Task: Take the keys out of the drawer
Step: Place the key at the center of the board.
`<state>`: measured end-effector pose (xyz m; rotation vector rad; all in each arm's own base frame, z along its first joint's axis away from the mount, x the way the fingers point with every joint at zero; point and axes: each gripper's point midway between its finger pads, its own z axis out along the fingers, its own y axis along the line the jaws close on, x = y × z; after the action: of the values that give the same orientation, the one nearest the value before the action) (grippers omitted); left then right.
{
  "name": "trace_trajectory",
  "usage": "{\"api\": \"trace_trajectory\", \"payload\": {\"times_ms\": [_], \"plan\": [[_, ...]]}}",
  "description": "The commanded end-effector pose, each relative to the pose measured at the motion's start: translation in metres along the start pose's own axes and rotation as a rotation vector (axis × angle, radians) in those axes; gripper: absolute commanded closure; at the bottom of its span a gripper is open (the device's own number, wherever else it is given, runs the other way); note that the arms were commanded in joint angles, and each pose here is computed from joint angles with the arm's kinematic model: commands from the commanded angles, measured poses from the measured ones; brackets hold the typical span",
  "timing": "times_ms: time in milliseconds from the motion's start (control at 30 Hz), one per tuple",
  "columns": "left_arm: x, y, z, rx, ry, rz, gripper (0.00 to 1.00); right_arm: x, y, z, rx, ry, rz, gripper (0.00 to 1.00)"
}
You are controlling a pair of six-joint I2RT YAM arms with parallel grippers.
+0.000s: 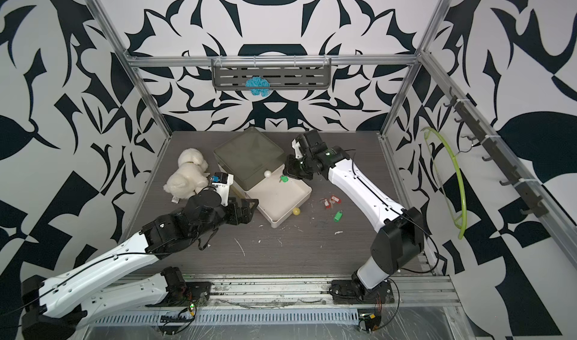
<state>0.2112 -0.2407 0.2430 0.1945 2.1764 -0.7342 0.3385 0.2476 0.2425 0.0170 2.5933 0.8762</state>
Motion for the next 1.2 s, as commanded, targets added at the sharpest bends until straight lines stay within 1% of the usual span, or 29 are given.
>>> {"api": "trace_trajectory", "payload": {"times_ms": [0,233,367,467,733,900,1167], "plan": [[-0.009,-0.018,0.000,0.074,-0.008,-0.011,0.01,-0.003,0.000,-0.028,0.004,-0.057,-0.006,1.00],[-0.006,-0.032,0.011,0.123,0.023,-0.024,0.01,0.005,-0.018,-0.060,0.080,-0.082,-0.027,1.00],[-0.006,-0.043,0.018,0.162,0.041,-0.037,0.01,0.013,-0.032,-0.076,0.125,-0.094,-0.016,1.00],[-0.007,-0.048,0.023,0.166,0.057,-0.044,0.01,0.021,-0.046,-0.088,0.189,-0.096,0.005,1.00],[-0.007,-0.059,0.036,0.171,0.104,-0.034,0.01,0.050,-0.098,-0.120,0.450,-0.100,0.088,1.00],[-0.006,-0.063,0.043,0.182,0.110,-0.044,0.01,0.068,-0.118,-0.129,0.518,-0.107,0.147,1.00],[0.004,-0.075,0.053,0.203,0.157,-0.037,0.01,0.091,-0.144,-0.127,0.563,-0.091,0.242,1.00]]}}
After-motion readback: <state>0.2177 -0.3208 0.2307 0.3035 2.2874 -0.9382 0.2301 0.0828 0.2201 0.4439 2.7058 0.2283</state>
